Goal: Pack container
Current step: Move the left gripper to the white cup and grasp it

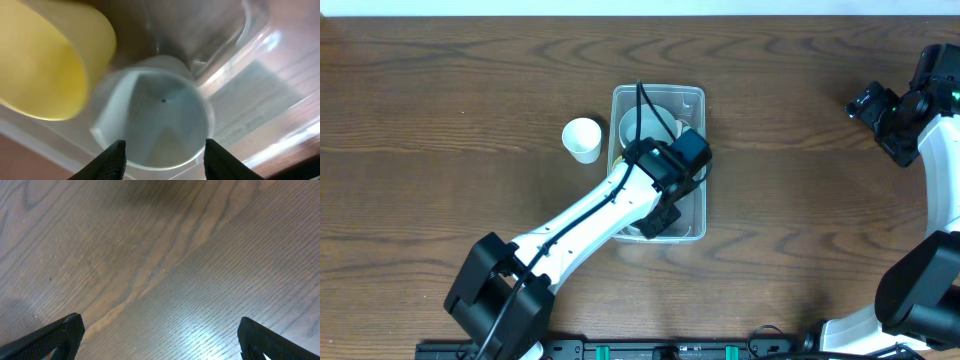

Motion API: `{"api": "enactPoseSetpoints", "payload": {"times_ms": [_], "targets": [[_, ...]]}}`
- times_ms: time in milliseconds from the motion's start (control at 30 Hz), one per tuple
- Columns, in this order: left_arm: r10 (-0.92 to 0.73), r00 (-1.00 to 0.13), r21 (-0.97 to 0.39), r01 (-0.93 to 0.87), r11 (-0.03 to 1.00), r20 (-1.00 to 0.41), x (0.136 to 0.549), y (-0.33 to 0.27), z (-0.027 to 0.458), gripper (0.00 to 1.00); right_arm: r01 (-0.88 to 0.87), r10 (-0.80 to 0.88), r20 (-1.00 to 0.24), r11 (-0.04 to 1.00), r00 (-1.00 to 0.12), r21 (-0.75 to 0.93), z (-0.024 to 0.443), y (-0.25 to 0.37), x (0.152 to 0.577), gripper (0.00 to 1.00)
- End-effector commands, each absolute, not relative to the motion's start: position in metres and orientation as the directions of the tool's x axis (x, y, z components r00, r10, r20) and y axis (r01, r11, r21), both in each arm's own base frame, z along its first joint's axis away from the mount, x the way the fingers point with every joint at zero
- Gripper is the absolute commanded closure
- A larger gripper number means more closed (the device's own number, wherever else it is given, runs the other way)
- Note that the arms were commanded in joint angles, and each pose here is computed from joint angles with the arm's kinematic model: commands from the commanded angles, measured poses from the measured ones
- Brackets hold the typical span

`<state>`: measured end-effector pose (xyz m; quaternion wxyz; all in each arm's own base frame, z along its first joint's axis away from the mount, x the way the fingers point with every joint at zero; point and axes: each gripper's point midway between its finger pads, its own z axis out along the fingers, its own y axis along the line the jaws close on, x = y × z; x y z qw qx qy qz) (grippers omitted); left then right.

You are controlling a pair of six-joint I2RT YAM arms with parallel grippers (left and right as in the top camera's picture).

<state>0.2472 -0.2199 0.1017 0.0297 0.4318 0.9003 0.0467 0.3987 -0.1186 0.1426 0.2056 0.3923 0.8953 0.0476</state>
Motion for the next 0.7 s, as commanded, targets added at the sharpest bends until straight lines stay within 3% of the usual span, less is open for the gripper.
{"api": "enactPoseSetpoints", "payload": {"times_ms": [0, 167, 333, 667], "targets": [[0.755, -0.628, 0.15, 0.742, 0.654, -0.188, 0.268, -0.232, 0.155, 0.49, 0.694, 0.73, -0.339, 0.677, -0.593, 0.245, 0.146, -0.122, 0.4, 0.01], [0.602, -0.699, 0.248, 0.55, 0.797, -0.386, 0.31, -0.202, 0.216, 0.47, 0.693, 0.73, -0.339, 0.678, -0.594, 0.245, 0.146, -0.122, 0.4, 0.01], [0.335, -0.794, 0.187, 0.278, 0.942, -0.508, 0.358, -0.146, 0.233, 0.47, 0.694, 0.73, -0.339, 0.677, -0.593, 0.245, 0.146, -0.122, 0.4, 0.01], [0.097, -0.866, 0.036, 0.091, 0.995, -0.49, 0.41, -0.084, 0.2, 0.51, 0.693, 0.73, -0.339, 0.678, -0.594, 0.246, 0.146, -0.122, 0.4, 0.01]]}}
